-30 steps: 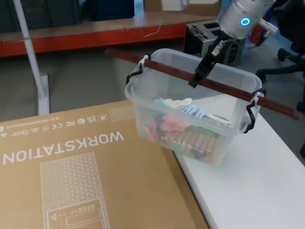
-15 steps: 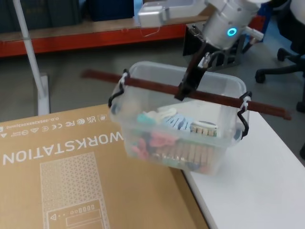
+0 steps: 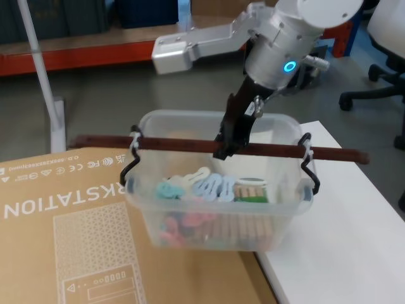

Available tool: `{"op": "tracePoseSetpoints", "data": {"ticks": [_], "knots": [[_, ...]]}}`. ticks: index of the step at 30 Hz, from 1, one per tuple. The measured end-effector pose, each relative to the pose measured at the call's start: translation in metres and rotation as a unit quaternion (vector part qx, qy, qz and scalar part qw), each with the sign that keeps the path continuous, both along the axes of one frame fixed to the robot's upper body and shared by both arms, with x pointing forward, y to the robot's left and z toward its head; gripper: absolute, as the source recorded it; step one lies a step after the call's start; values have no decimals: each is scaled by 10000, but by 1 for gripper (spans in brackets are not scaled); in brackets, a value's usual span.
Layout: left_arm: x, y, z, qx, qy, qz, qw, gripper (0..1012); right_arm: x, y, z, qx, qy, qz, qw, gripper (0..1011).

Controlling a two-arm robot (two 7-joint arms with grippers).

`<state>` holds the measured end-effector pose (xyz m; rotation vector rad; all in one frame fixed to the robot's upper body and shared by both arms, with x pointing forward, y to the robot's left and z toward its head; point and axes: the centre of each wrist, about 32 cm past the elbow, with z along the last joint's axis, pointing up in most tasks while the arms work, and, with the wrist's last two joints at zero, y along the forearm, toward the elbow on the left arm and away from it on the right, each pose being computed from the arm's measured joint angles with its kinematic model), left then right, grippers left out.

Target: Use one hand to grasp the basket and place it at the designated location.

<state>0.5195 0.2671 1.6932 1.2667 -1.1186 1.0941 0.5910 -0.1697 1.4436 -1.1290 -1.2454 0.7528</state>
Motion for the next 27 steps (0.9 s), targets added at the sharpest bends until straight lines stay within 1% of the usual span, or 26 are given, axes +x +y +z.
{"op": "tracePoseSetpoints", "data": {"ticks": [3,5,13,14,20,23,24,26,27], "knots": [[0,-1,0,1,0,-1,10000,0,-39,46,-14,9,-5,197,9998,238],[0,-2,0,3,0,-1,10000,0,-69,92,-29,29,-4,396,9992,239],[0,-1,0,2,0,-1,10000,0,-121,193,-63,98,17,789,9968,239],[0,-2,0,3,0,-1,10000,0,-121,193,-63,98,17,789,9968,239],[0,-1,0,2,0,-1,10000,0,-144,275,-101,208,37,1118,9935,238],[0,-3,0,4,0,-1,10000,0,-161,317,-124,279,37,1342,9906,238],[0,-3,0,4,0,-1,10000,0,-161,317,-124,279,37,1342,9906,239],[0,-1,0,1,0,-1,10000,0,-175,341,-148,352,42,1529,9876,238],[0,-1,0,1,0,-1,10000,0,-175,341,-148,352,42,1529,9876,238]]}}
